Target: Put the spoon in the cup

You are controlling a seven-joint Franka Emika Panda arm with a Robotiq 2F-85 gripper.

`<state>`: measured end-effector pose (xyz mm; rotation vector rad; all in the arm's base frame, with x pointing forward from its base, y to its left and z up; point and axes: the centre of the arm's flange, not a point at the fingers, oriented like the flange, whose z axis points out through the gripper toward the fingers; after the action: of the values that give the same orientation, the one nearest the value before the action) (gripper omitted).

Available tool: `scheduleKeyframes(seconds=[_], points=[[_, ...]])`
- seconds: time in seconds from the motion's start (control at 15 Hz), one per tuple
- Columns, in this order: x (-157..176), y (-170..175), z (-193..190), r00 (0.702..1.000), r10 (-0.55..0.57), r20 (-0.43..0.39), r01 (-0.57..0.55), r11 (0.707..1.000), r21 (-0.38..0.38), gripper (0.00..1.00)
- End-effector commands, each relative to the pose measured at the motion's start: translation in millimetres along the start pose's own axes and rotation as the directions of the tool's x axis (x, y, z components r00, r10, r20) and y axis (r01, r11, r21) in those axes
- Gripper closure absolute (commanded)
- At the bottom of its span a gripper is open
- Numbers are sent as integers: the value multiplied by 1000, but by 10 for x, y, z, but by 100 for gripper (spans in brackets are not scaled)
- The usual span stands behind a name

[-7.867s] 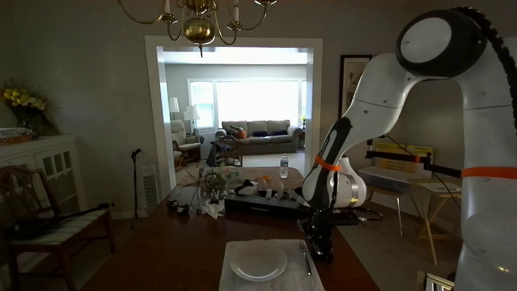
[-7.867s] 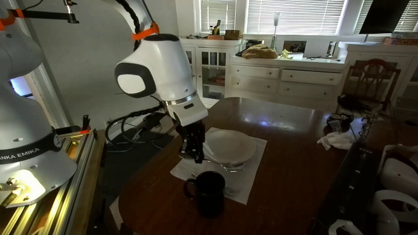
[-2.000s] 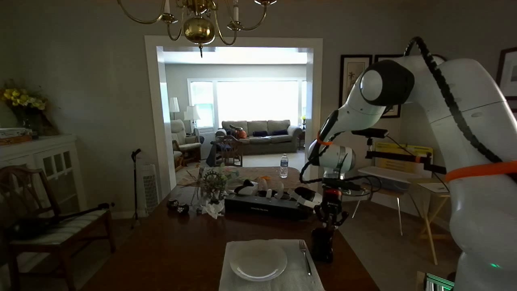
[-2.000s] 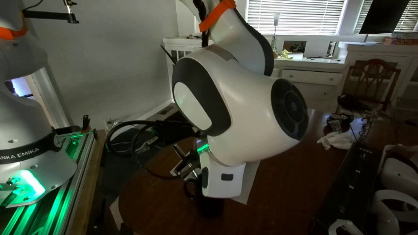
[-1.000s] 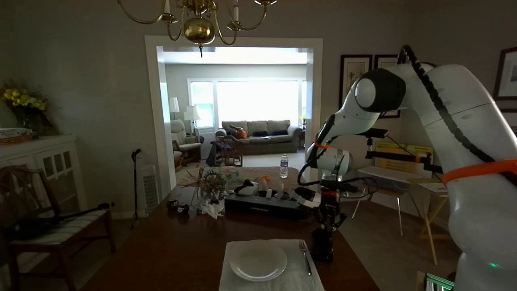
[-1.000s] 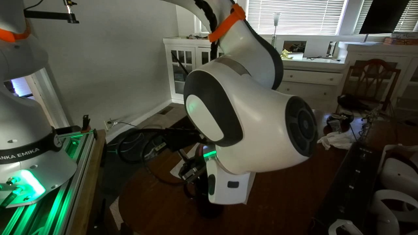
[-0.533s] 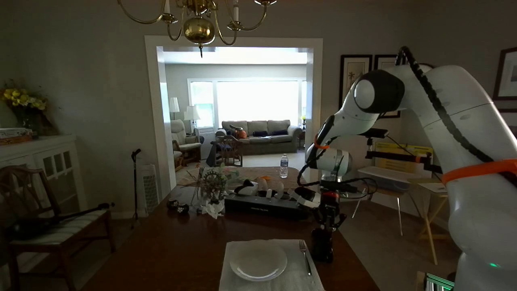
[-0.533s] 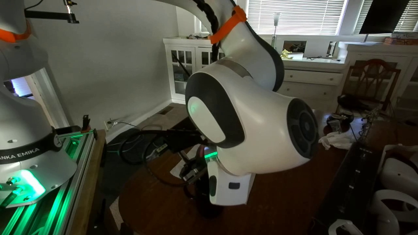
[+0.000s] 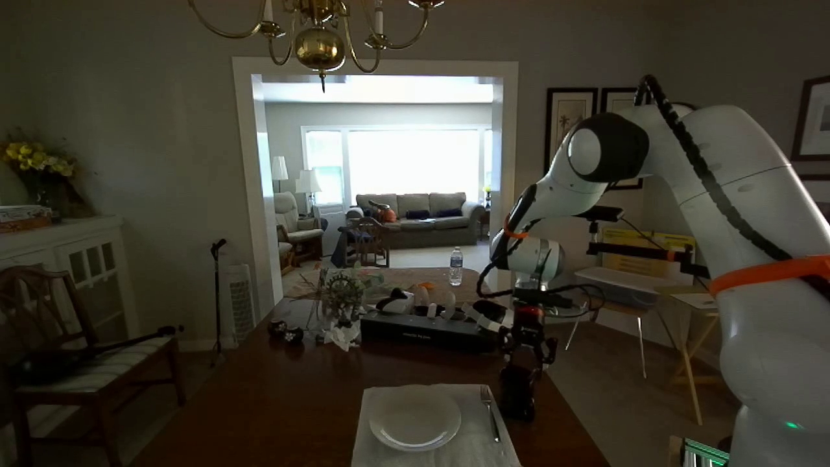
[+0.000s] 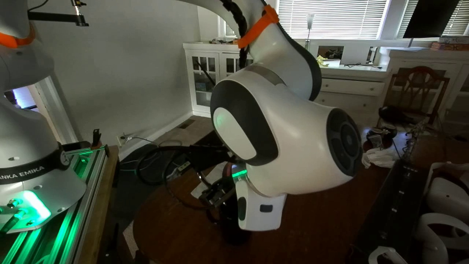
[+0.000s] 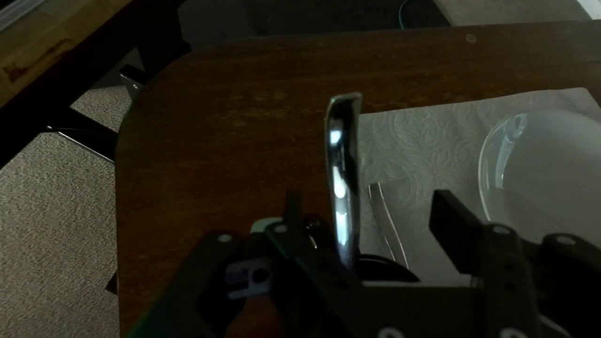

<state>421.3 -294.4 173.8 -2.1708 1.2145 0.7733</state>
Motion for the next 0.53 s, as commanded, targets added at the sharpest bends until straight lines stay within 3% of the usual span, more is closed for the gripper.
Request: scheduleKeyframes(seconds=[0.0, 0.27, 0.47], points=[[-124, -31, -49, 999, -23, -29, 23, 1000, 0, 0], [-403, -114, -165, 989, -73, -126, 68, 997, -46, 0], [-646, -223, -298, 956, -129, -262, 105, 989, -105, 0]])
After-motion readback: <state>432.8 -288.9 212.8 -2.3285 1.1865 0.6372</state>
